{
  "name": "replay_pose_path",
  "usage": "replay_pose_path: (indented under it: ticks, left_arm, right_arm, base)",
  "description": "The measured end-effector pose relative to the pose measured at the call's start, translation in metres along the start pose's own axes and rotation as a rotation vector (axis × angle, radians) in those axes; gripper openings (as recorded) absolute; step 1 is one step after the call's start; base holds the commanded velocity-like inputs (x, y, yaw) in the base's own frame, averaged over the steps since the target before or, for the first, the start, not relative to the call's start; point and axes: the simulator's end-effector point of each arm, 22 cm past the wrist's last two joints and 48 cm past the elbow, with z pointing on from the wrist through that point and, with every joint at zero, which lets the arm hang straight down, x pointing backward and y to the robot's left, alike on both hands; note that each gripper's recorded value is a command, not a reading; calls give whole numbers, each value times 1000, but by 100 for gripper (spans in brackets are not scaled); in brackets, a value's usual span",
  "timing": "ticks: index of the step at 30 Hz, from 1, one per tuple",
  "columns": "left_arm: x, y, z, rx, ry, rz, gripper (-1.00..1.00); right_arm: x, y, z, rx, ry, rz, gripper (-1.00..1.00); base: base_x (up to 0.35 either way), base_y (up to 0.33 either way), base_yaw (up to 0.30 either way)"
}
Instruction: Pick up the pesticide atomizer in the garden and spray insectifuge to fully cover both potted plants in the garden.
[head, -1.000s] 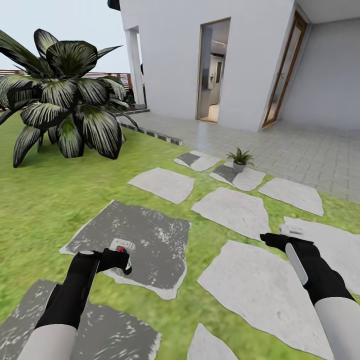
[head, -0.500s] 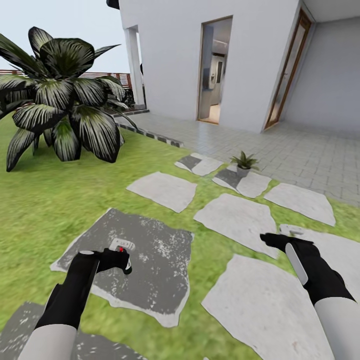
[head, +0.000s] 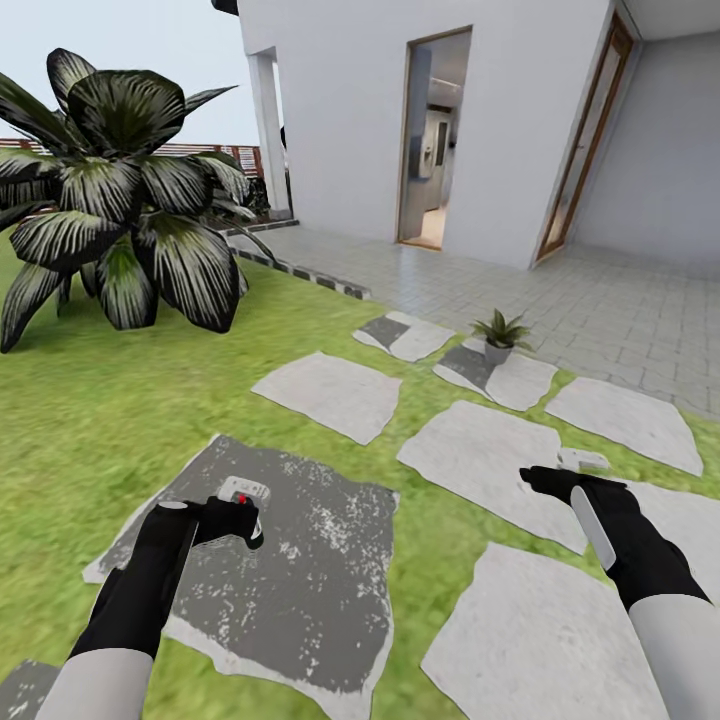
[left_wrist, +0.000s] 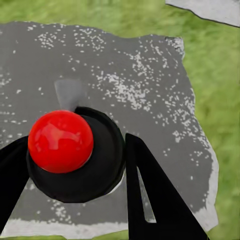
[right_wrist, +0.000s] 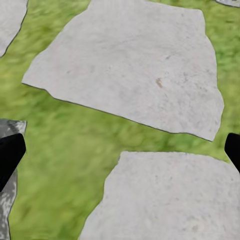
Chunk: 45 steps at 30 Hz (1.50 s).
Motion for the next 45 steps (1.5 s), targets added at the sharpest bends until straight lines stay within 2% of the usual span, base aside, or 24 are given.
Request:
replay_pose_path:
  ticks: [12,45]
  left_arm:
    - [1,0,2,1,4,-1,-100]
    - [1,0,2,1,4,-1,-100]
  right_arm:
    - [1,0,2,1,3,-1,100]
    - [1,1,2,0,4,-2,100]
  base:
    - [347,96,-14]
    - [347,65,-206]
